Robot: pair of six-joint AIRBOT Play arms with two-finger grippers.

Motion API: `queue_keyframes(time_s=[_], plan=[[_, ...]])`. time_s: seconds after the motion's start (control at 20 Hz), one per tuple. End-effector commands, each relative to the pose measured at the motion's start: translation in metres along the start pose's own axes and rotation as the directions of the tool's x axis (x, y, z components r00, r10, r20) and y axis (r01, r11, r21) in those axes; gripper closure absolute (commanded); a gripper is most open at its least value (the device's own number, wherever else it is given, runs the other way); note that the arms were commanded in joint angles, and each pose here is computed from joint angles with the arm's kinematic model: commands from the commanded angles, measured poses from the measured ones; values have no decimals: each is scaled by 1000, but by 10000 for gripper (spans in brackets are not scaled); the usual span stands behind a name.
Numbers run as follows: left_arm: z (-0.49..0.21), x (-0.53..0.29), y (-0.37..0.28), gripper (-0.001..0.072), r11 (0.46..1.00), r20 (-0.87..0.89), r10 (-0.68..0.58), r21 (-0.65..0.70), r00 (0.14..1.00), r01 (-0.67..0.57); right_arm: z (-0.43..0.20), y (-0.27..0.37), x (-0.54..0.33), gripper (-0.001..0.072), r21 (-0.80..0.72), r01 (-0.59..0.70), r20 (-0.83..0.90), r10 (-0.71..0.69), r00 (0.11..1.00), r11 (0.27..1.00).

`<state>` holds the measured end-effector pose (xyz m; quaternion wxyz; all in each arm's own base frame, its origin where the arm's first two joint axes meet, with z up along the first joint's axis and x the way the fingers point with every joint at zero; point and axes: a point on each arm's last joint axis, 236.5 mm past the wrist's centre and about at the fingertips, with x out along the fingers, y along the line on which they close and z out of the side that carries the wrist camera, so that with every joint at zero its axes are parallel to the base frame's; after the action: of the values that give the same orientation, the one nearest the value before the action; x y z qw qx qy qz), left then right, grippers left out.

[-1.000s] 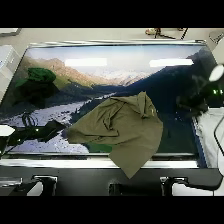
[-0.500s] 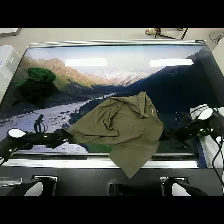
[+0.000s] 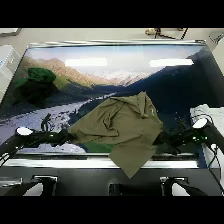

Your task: Fold the clothes and pants, and hang the long-sleeved shirts on hangers.

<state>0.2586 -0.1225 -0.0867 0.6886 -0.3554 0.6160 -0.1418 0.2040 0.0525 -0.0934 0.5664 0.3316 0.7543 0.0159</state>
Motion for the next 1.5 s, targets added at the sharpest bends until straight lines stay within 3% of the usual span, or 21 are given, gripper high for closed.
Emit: queue_keyframes(time_s=[0.0,0.05,0.2,0.25,0.3,0.35,0.55,0.65,0.7,0.75,0.85,0.95,1.0,1.15,1.35,1.45], plan=[[12,-13,-19,678,998,38,-27,64,999,25,2,13,16,52,29,-95,33,94,995,995],[17,-19,-27,678,996,60,-36,86,998,30,4,18,18,101,41,-125,45,123,991,991],[32,-39,-48,678,988,130,-61,151,990,42,8,23,23,148,72,-164,72,159,985,984],[36,-46,-55,678,984,153,-71,172,986,44,8,23,23,238,73,-164,75,159,984,984],[40,-52,-62,678,980,171,-79,191,982,46,9,23,23,477,75,-167,76,161,984,983],[44,-58,-68,678,976,190,-89,211,978,48,9,26,23,663,77,-176,75,170,983,981],[73,-112,-121,679,939,340,-170,342,925,46,21,49,-16,680,-120,-176,124,191,974,977],[102,-182,-172,679,895,503,-251,446,827,0,57,86,-98,680,-295,-105,342,208,916,950],[114,-229,-201,679,876,593,-300,481,747,-30,70,112,-155,680,-378,-47,479,239,845,924],[121,-286,-232,680,864,686,-357,501,634,-56,73,143,-224,679,-451,28,621,290,728,892],[111,-402,-288,679,843,802,-460,529,380,-98,33,206,-382,679,-530,212,823,438,361,821],[75,-488,-326,680,815,836,-517,547,185,-191,-60,239,-510,679,-491,379,842,538,-23,784],[56,-513,-335,680,816,845,-519,535,128,-218,-104,244,-540,679,-478,400,815,564,-129,782],[19,-517,-343,680,808,841,-521,541,145,-236,-183,246,-559,679,-495,407,756,612,-234,768],[-2,-512,-348,680,787,831,-532,555,162,-270,-196,243,-556,678,-490,420,754,613,-235,764],[2,-498,-335,680,794,852,-474,523,222,-309,-191,242,-553,678,-488,418,764,607,-219,766]])
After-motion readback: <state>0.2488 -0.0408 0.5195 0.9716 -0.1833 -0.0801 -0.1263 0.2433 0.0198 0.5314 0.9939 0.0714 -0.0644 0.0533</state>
